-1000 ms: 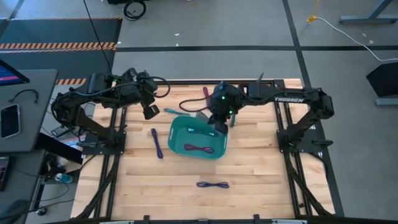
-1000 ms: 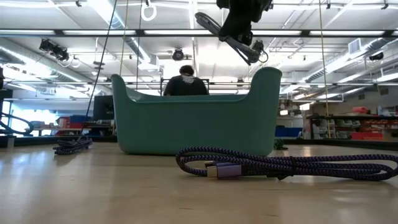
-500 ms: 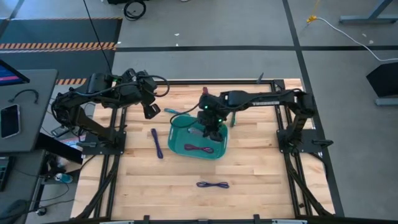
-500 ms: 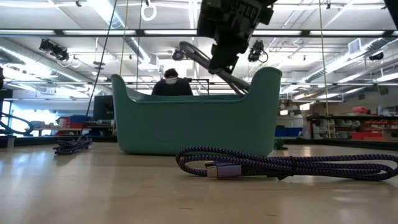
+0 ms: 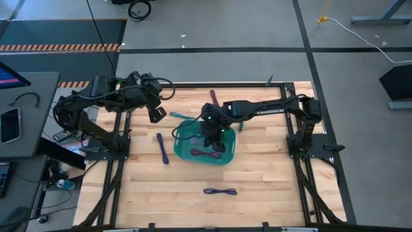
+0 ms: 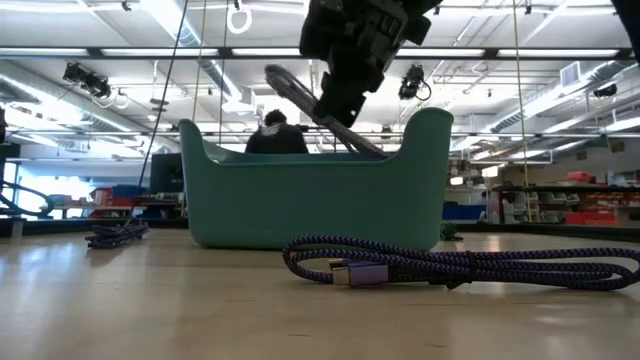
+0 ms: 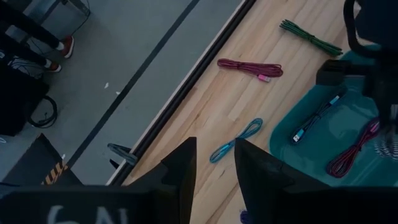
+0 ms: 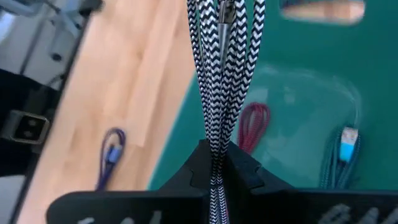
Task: Pick and place USB-C Cables
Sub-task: Put the white charger cable into the blue bin
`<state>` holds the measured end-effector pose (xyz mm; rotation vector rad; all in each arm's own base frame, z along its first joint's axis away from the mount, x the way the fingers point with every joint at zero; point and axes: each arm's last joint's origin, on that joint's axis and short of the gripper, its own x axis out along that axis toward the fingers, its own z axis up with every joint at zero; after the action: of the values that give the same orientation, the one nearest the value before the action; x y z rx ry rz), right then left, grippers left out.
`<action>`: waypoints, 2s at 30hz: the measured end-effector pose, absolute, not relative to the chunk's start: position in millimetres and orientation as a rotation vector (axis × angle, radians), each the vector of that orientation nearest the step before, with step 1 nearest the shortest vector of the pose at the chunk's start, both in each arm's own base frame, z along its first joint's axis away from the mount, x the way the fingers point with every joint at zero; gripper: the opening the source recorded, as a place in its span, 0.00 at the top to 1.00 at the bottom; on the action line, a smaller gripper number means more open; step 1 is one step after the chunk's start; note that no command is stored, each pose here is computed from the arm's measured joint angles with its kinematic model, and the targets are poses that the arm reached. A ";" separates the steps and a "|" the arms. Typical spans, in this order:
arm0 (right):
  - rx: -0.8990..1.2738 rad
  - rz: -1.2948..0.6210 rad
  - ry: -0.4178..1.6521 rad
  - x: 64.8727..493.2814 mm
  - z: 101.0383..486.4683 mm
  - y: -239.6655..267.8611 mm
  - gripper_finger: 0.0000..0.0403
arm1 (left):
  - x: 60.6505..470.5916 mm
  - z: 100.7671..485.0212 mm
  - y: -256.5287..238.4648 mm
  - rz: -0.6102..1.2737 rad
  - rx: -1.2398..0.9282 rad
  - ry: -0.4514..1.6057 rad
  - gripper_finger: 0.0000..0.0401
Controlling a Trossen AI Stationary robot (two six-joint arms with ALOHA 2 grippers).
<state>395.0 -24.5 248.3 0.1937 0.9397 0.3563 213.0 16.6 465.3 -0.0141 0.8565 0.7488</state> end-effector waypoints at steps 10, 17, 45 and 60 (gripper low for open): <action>0.179 0.344 0.991 401.7 231.4 -17.5 0.95 | 212.9 465.2 16.5 0.748 -0.013 0.858 0.71; 0.145 0.345 1.064 403.9 215.1 -6.3 0.95 | 212.9 465.2 16.5 0.748 -0.013 0.858 0.71; 0.111 0.218 1.216 412.7 161.4 -35.9 0.95 | 212.7 465.0 16.6 0.748 -0.011 0.861 0.71; 0.115 0.216 1.230 411.4 160.0 -38.2 0.95 | 212.6 465.0 16.5 0.747 -0.009 0.862 0.71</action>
<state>411.4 -38.2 160.0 0.1147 1.2297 0.2161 212.6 16.5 465.0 -0.0090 0.8625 0.7472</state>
